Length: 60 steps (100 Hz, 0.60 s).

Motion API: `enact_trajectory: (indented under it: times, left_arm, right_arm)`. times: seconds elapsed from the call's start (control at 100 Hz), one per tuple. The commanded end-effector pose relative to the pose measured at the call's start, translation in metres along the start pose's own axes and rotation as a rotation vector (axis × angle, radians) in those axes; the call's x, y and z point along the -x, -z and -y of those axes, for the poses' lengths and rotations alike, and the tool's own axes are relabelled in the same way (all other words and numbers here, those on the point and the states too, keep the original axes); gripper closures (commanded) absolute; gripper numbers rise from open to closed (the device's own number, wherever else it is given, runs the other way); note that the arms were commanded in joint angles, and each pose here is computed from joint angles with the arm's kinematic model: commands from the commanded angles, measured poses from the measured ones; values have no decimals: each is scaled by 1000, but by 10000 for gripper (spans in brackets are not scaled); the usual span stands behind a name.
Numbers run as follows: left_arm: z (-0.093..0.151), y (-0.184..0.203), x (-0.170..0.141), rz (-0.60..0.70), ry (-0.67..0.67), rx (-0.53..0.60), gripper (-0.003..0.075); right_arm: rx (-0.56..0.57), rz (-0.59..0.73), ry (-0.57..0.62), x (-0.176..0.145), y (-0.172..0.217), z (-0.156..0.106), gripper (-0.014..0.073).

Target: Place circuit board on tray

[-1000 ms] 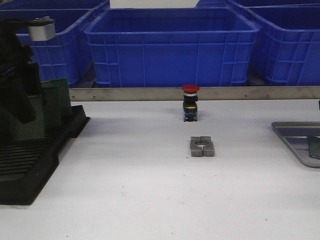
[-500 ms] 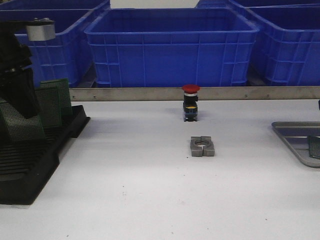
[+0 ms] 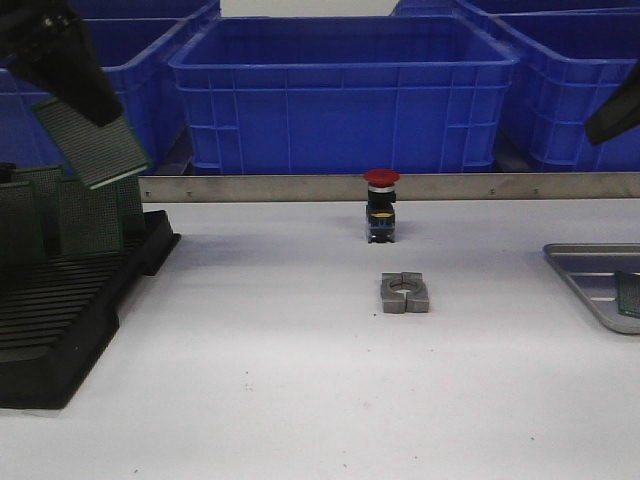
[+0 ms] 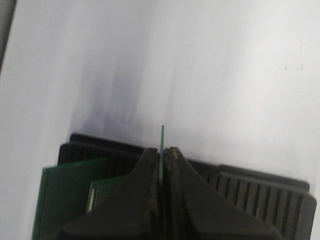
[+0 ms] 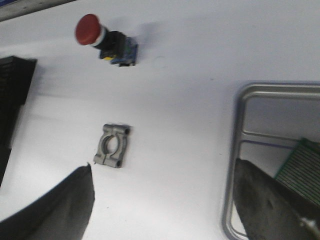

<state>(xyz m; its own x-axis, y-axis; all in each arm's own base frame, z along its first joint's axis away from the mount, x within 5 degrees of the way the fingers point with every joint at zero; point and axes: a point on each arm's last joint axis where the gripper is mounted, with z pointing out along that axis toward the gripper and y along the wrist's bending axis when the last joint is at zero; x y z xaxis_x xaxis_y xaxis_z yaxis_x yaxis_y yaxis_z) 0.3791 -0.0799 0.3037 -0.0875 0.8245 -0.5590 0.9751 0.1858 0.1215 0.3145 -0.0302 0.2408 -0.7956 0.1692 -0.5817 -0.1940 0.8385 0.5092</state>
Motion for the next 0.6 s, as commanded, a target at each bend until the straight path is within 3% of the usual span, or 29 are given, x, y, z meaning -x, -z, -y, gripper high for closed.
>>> enact_trajectory:
  times: [0.0, 0.12, 0.24, 0.41, 0.59]
  left_arm:
    - [17, 26, 35, 154, -19, -19, 740]
    - [25, 21, 55, 245, -23, -58, 740]
    - [38, 11, 73, 256, -71, -102, 740]
    - [61, -5, 101, 267, -150, -171, 740]
    - [79, -15, 119, 274, -204, -219, 740]
  right_arm:
    - [100, 58, 179, 12, 12, -37, 4]
    - [202, 44, 436, 6, 7, -79, 4]
    - [313, 19, 677, -7, -2, -122, 4]
    - [408, 17, 988, -25, -20, -160, 4]
    - [383, 30, 1066, -31, -35, -174, 4]
